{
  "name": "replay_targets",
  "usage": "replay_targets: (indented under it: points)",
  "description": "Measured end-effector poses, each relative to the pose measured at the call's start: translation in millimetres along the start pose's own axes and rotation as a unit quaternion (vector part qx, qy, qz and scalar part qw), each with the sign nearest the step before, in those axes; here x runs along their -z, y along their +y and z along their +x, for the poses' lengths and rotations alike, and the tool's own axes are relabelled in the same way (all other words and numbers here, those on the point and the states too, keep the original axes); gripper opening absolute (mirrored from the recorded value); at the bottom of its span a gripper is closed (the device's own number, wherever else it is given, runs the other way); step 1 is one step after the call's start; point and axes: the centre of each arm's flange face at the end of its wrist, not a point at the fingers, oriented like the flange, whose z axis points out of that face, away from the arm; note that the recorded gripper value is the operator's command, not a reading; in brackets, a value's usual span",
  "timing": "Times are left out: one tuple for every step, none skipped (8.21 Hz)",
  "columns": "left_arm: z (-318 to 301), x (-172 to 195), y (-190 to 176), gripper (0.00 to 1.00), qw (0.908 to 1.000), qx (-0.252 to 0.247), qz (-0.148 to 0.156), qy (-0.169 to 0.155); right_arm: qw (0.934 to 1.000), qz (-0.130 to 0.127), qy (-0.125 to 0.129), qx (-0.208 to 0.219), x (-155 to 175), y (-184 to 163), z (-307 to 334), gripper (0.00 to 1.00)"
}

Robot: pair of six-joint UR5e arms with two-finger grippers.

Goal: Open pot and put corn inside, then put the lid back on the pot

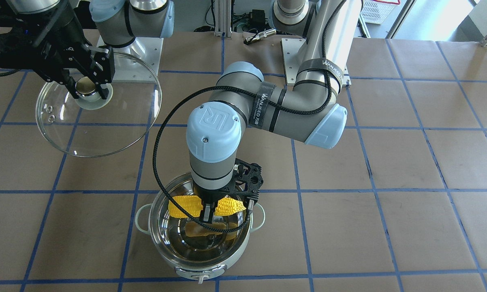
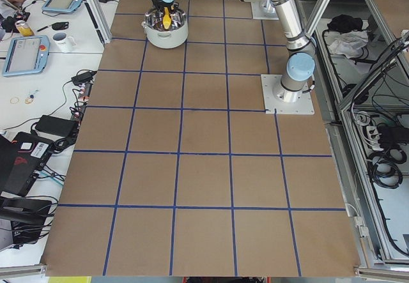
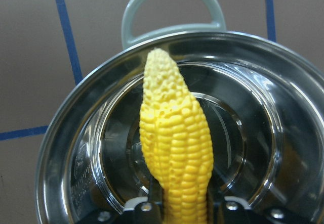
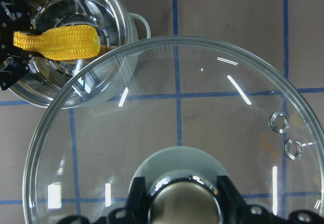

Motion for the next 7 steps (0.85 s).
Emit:
replay_targets:
  points:
    - [1.8, -5.8, 4.3, 0.08, 1.0, -0.002, -0.002, 0.005, 1.0, 0.0, 0.0, 0.001, 0.1, 0.0, -0.1, 0.14]
    - [3.1, -9.8, 6.6, 0.58, 1.0, -0.003, -0.003, 0.008, 1.0, 0.0, 0.0, 0.001, 0.1, 0.0, 0.0, 0.13]
    - [3.9, -11.6, 7.5, 0.91, 0.9999, -0.004, -0.003, 0.01, 1.0, 0.0, 0.0, 0.001, 0.0, 0.0, 0.0, 0.13]
    - [4.0, -11.1, 7.7, 1.0, 0.9999, -0.004, -0.003, 0.011, 1.0, 0.0, 0.0, 0.001, 0.0, 0.0, 0.1, 0.13]
    - [2.9, -5.5, 7.8, 1.0, 0.9999, -0.007, -0.003, 0.014, 1.0, 0.0, 0.001, 0.001, 0.0, -0.1, 0.6, 0.13]
    - [0.4, 6.1, 7.3, 1.0, 0.9997, -0.01, -0.003, 0.02, 1.0, 0.0, 0.001, 0.001, 0.1, -0.2, 0.8, 0.11]
    - [-2.6, 21.6, 6.0, 1.0, 0.9995, -0.01, -0.004, 0.028, 1.0, 0.001, 0.001, 0.001, 0.4, -0.3, 0.8, 0.1]
